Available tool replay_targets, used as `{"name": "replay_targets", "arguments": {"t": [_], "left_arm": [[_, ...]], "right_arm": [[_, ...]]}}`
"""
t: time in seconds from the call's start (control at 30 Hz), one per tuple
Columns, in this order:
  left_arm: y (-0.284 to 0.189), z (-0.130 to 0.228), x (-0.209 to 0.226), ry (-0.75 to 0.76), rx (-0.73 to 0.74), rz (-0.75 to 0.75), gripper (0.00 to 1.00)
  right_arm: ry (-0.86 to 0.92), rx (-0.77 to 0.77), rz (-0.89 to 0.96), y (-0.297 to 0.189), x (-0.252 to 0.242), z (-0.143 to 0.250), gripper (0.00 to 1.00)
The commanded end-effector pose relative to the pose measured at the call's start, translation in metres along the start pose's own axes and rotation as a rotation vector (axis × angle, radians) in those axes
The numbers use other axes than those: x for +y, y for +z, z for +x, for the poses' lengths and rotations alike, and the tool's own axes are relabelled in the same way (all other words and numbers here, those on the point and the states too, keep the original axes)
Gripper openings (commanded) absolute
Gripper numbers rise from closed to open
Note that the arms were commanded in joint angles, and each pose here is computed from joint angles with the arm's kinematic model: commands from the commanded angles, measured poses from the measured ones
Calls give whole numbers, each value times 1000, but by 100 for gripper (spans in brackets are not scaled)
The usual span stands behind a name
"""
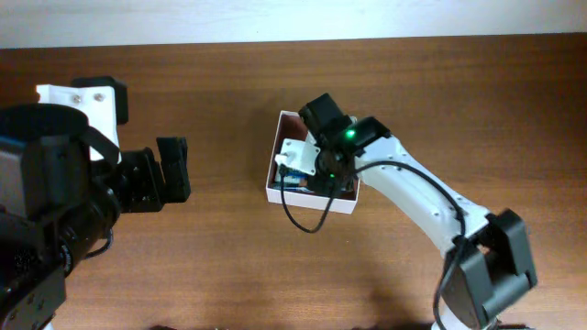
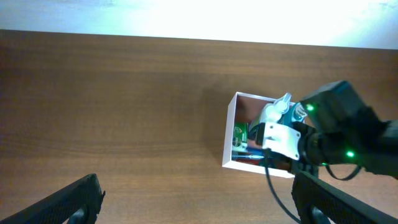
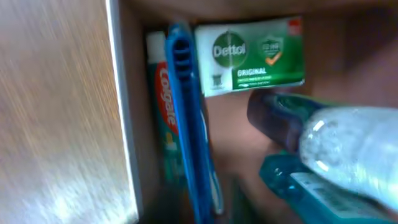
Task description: Pack container
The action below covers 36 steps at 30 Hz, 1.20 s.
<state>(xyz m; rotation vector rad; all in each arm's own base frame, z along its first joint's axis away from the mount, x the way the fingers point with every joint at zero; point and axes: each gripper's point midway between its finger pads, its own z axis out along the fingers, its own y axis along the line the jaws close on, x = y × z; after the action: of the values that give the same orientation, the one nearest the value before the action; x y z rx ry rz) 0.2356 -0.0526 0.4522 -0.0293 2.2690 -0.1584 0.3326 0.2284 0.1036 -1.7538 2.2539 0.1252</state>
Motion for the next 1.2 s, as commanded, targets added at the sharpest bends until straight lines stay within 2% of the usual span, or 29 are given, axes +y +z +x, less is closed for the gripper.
{"name": "replay_targets", "arguments": {"t": [0.0,0.07,0.1,0.13,0.17,0.2,0.4,0.5,0.6,0.77,0.9,1.03,1.17], "left_arm": [[0,-1,3,11,-4,-15,99],[0,-1,3,11,-4,-15,99],[0,-1,3,11,-4,-15,100],[0,-1,3,11,-4,-15,99],[0,-1,3,11,-4,-15,99],[0,-1,3,11,-4,-15,99],[0,-1,3,11,-4,-15,99],[0,-1,3,11,-4,-15,99],[0,-1,3,11,-4,-15,99],[0,-1,3,11,-4,-15,99],[0,-1,3,11,-4,-15,99],[0,-1,3,11,-4,-15,99],[0,-1,3,11,-4,-15,99]], "right_arm": [[54,-12,47,-15,-7,-6,38],[112,-32,65,-35,-9,-11,39],[139,-45,73,-49,-10,-14,42],[166,-59,83,-65,-10,-17,50],[189,-77,95,-80,-10,-20,67],[213,-99,108,-97,-11,-24,99],[465,-249,165,-183,-10,-38,99],[662,-369,74,-214,5,-51,99],[688,-374,60,-226,17,-43,99],[728,-437,190,-261,1,-20,99],[874,-543,309,-308,-15,21,99],[988,-628,444,-357,-5,71,99],[957,-677,591,-393,15,100,99]]}}
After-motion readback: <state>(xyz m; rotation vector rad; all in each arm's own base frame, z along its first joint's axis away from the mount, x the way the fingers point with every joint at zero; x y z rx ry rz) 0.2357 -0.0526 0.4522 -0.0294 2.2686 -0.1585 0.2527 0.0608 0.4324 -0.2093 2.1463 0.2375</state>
